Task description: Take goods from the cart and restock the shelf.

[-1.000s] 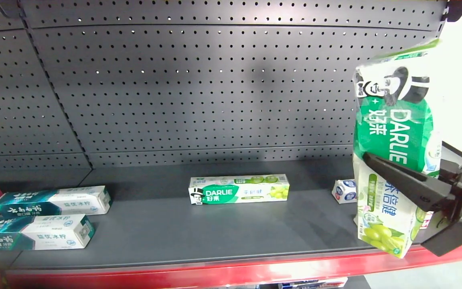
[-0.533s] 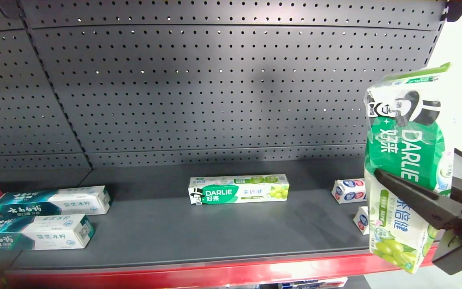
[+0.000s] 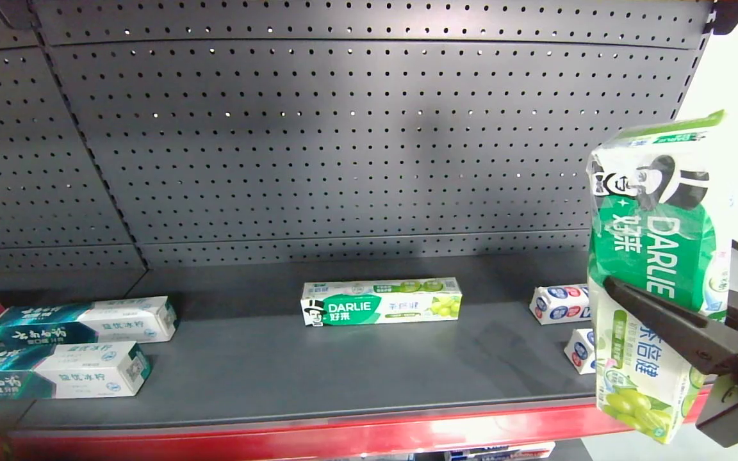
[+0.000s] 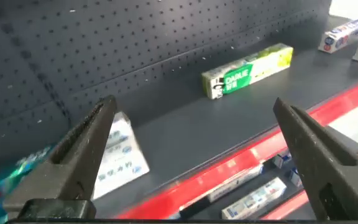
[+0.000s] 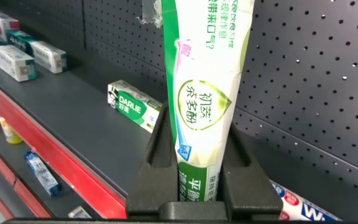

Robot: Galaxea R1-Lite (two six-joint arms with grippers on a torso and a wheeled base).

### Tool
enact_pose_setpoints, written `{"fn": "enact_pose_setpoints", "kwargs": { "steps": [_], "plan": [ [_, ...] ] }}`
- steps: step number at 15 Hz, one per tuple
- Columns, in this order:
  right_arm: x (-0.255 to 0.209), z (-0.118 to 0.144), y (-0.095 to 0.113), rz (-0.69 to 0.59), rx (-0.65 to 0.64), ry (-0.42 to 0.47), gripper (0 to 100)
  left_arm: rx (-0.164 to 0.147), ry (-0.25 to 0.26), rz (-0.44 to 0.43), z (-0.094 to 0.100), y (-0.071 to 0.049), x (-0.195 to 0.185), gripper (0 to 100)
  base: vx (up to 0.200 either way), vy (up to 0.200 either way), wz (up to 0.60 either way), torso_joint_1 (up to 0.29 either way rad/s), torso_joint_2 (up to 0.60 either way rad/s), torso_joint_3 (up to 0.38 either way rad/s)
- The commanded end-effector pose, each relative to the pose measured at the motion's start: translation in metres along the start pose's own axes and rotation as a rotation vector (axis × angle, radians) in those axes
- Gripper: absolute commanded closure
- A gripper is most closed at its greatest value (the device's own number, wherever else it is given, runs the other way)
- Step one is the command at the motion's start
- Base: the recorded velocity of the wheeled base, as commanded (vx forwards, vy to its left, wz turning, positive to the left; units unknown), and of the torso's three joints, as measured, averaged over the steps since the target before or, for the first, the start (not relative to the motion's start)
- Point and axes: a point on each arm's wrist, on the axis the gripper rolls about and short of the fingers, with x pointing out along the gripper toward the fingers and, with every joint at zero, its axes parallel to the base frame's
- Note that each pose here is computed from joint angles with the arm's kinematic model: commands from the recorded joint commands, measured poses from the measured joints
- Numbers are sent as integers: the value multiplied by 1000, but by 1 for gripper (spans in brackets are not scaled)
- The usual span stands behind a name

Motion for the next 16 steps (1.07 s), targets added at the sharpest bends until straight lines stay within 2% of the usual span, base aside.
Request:
{"fn": "enact_pose_setpoints", "kwargs": {
  "steps": [1, 2, 3, 4, 5, 6, 8, 9, 11, 12, 14, 16],
  "plan": [
    [-1, -1, 3, 18, 3, 2, 100, -9, 102, -96, 10, 4, 37, 0, 0, 0, 0, 0, 0, 0],
    [-2, -1, 3, 20, 4, 0, 100, -14, 119, -146, 8, 2, 39, 0, 0, 0, 0, 0, 0, 0],
    [-2, 0, 4, 29, 4, -4, 100, -17, 170, -154, 6, 2, 44, 0, 0, 0, 0, 0, 0, 0],
    [-3, 0, 5, 34, 6, -5, 100, -9, 234, -156, 7, 3, 54, 0, 0, 0, 0, 0, 0, 0],
    [-2, 0, 6, 40, 6, -3, 100, 32, 269, -163, 7, 4, 61, 0, 0, 0, 0, 0, 0, 0],
    [-2, 0, 6, 43, 6, -4, 100, 86, 330, -183, 6, 5, 74, 0, 0, 0, 0, 0, 0, 0],
    [-2, -1, 7, 47, 7, -4, 100, 116, 372, -199, 17, 9, 104, 0, 0, 0, 0, 0, 0, 0],
    [-4, -1, 7, 48, 7, -2, 100, 146, 371, -213, 26, 12, 123, 0, 0, 0, 0, 0, 0, 0],
    [-11, -1, 6, 47, 9, -13, 100, 166, 382, -238, 29, 12, 140, 0, 0, 0, 0, 0, 0, 0],
    [-14, -5, 6, 49, 7, -3, 100, 206, 389, -270, 27, 10, 145, 0, 0, 0, 0, 0, 0, 0],
    [-19, -7, 6, 52, 4, 0, 100, 255, 376, -326, 28, 7, 151, 0, 0, 0, 0, 0, 0, 0],
    [-17, -5, 8, 67, -22, -8, 100, 266, 369, -348, 34, 7, 161, 0, 0, 0, 0, 0, 0, 0]
  ]
}}
